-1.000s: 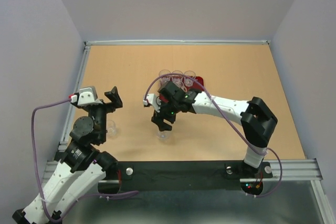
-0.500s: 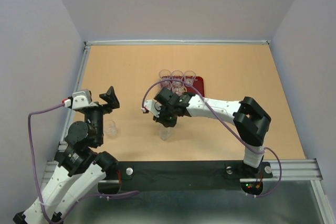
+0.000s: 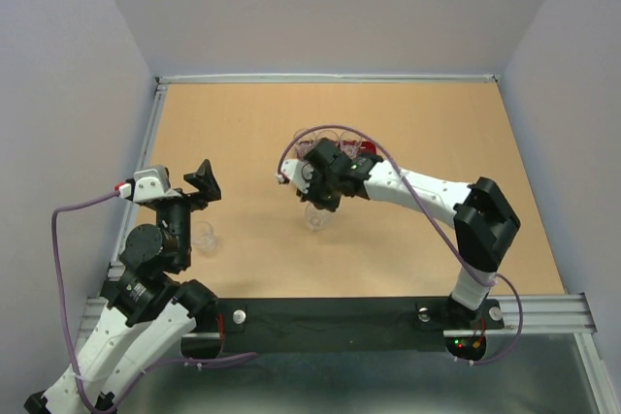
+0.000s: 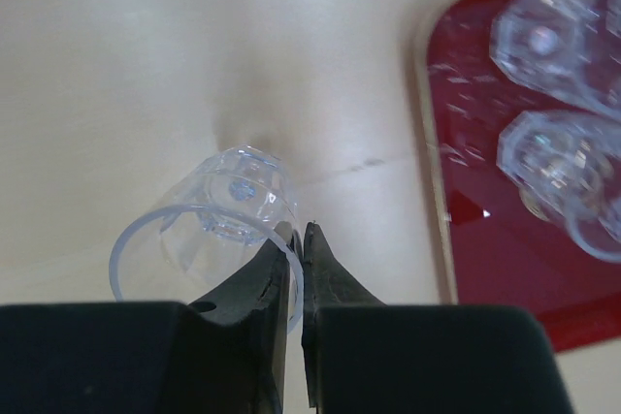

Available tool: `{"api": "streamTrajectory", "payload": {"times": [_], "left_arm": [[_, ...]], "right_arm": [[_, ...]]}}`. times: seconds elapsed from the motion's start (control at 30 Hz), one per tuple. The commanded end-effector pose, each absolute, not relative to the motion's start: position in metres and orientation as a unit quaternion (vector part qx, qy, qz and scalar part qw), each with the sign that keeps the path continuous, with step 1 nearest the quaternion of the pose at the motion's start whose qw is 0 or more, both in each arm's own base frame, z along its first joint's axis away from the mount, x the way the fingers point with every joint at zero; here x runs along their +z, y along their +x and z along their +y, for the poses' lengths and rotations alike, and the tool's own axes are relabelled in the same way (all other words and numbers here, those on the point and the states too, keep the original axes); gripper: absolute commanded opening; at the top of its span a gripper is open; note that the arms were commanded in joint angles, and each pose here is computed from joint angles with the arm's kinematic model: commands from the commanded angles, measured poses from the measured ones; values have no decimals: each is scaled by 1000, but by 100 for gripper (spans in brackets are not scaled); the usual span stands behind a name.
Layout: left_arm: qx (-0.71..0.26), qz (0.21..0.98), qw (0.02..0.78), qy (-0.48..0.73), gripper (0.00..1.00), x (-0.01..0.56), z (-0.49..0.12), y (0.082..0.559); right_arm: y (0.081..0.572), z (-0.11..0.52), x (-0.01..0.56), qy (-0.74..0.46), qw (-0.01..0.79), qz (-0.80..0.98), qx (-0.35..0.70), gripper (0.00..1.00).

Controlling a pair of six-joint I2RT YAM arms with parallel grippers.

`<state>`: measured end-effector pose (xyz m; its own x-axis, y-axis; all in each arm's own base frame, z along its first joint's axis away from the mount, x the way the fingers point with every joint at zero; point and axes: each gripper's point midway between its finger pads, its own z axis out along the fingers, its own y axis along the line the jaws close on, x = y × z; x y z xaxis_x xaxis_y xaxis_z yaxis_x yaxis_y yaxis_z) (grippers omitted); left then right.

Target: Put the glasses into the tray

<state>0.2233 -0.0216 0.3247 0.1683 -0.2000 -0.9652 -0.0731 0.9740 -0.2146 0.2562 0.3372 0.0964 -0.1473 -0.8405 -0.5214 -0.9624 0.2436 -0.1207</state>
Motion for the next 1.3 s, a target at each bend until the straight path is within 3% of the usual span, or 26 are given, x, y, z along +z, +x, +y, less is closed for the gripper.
{"api": "streamTrajectory", "payload": {"times": [0.0,0.5,1.27], "left_arm": [[-43,631,766,-112,99,330,-20,224],[-51,629,768,-105,99,331,-23,224],[-53,625,771,-109,99,333,-21,222]], "right_arm": [[305,315,147,-536,318,772,128,0],[410,215,168,-272,407,866,102,0],[407,230,109,-277,340,889,130,8]]}}
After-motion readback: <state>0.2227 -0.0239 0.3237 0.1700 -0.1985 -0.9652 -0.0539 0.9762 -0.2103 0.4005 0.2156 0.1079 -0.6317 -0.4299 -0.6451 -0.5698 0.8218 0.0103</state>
